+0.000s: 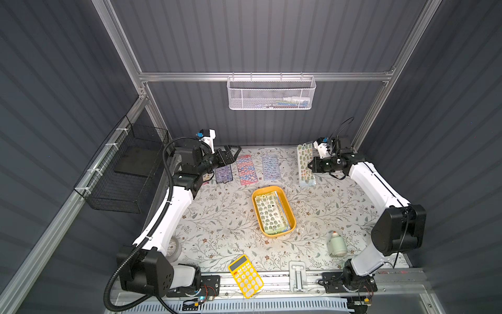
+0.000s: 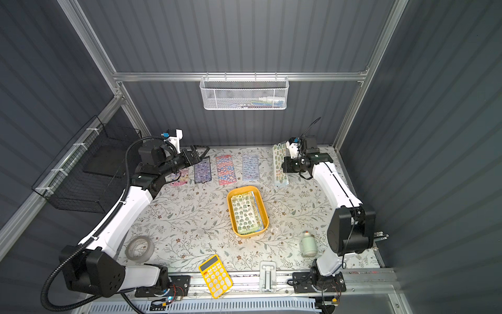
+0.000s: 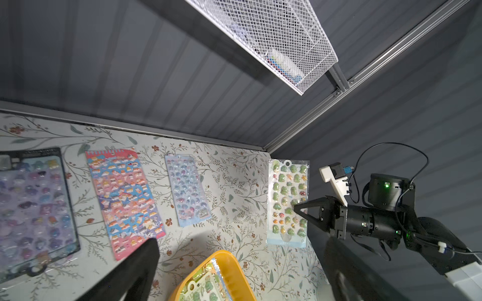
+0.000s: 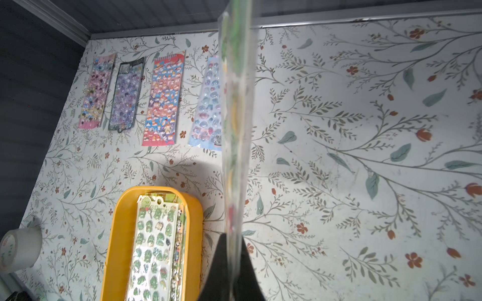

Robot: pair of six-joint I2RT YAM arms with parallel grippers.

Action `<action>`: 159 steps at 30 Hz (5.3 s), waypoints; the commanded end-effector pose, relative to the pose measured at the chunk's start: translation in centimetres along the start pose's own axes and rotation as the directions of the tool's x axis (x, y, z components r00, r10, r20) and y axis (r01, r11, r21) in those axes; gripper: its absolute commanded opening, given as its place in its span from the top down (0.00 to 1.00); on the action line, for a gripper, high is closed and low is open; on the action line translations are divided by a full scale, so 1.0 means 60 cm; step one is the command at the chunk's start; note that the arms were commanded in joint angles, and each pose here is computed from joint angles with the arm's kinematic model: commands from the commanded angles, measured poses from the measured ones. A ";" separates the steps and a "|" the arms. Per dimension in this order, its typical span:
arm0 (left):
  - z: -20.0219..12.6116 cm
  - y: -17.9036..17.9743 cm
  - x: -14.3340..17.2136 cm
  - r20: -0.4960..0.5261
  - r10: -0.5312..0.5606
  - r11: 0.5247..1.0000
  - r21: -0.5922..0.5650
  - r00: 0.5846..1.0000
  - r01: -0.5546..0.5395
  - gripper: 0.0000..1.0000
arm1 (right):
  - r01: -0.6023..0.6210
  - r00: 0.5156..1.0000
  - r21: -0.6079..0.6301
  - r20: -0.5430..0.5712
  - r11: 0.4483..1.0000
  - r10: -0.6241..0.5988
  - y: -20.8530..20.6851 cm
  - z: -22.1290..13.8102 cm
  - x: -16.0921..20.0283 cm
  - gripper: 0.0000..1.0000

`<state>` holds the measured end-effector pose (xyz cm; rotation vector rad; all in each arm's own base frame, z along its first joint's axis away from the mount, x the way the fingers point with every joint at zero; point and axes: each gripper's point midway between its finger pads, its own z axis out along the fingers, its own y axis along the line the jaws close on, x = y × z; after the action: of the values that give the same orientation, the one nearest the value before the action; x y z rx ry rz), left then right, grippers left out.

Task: Take the stickers out of the storage box
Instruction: Place the sticker at the center of the board, then pick up the sticker from the storage box.

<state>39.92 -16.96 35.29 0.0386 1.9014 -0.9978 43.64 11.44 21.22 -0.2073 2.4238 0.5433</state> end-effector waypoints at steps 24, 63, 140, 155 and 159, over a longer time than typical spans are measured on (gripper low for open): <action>0.047 0.031 0.036 -0.146 -0.028 0.999 0.013 0.989 0.030 0.05 | -0.110 0.980 -0.134 -0.181 0.985 0.085 -0.038 0.137 0.006 1.00; 0.085 0.094 0.085 -0.253 -0.139 0.988 -0.104 0.957 0.116 0.22 | -0.115 0.918 0.081 -0.372 0.990 0.137 -0.144 0.304 0.040 0.61; 0.043 0.169 0.202 -0.414 -0.133 0.936 -0.351 0.900 -0.024 0.22 | 0.016 0.955 0.182 -0.295 0.983 0.039 0.067 0.128 0.116 0.92; 0.083 0.155 0.356 -0.543 -0.207 0.937 -0.348 0.814 0.006 0.24 | 0.203 0.893 0.040 -0.417 0.978 -0.168 0.203 0.112 0.271 0.58; 0.089 0.150 0.382 -0.572 -0.201 0.934 -0.356 0.795 -0.020 0.24 | 0.206 0.877 0.023 -0.447 0.978 -0.174 0.213 0.118 0.297 0.56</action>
<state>35.63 -22.02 12.24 0.0604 2.6483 -0.7528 30.80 25.54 9.73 -0.5893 2.8006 0.3291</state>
